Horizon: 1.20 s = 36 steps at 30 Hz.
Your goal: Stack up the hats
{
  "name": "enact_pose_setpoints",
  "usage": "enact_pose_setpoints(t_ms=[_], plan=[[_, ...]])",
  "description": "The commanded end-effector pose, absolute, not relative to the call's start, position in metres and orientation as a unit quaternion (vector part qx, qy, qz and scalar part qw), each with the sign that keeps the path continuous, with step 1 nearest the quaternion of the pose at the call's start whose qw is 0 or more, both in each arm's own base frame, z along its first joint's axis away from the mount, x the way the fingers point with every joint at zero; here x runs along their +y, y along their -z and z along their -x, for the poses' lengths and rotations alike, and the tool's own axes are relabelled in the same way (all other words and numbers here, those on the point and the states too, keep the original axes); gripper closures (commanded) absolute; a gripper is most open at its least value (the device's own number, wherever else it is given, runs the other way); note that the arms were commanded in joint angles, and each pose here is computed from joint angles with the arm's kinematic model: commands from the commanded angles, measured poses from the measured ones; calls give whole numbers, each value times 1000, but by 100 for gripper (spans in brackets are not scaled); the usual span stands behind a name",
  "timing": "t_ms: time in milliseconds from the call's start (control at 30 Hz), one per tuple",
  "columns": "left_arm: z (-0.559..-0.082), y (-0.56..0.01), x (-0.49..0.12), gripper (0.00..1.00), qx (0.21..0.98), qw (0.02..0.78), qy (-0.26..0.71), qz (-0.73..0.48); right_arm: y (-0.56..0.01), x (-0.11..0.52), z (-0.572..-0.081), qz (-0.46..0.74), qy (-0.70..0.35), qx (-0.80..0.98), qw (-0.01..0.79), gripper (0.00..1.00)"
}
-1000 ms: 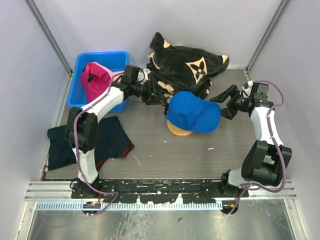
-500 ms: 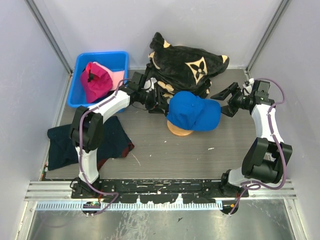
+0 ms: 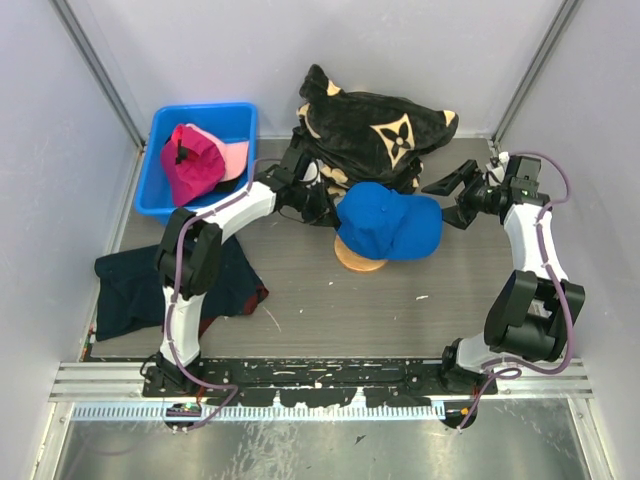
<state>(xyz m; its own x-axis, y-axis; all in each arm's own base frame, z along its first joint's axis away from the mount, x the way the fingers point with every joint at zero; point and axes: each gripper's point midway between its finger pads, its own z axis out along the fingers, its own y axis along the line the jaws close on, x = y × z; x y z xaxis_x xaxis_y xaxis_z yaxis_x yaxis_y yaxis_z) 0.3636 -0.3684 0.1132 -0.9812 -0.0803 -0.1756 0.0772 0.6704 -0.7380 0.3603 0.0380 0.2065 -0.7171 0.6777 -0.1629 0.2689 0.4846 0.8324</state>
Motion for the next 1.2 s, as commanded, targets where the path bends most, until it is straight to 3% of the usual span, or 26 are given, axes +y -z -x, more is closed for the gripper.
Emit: enact_pose_setpoints(t_ms=[0,400,1000,1167], plan=[[-364,-112,-358,90,915,114,387,12,-225,24,-376,-272,-408,826,279,18],[-339,-102,-343,92,924,97,369,22,-204,-21,-405,-282,-319,857,291,12],[-316,-89,-324,91,944,76,319,40,-251,3,-437,-221,-353,849,325,11],[-321,-106,-314,79,942,107,313,54,-270,19,-443,-191,-349,852,341,11]])
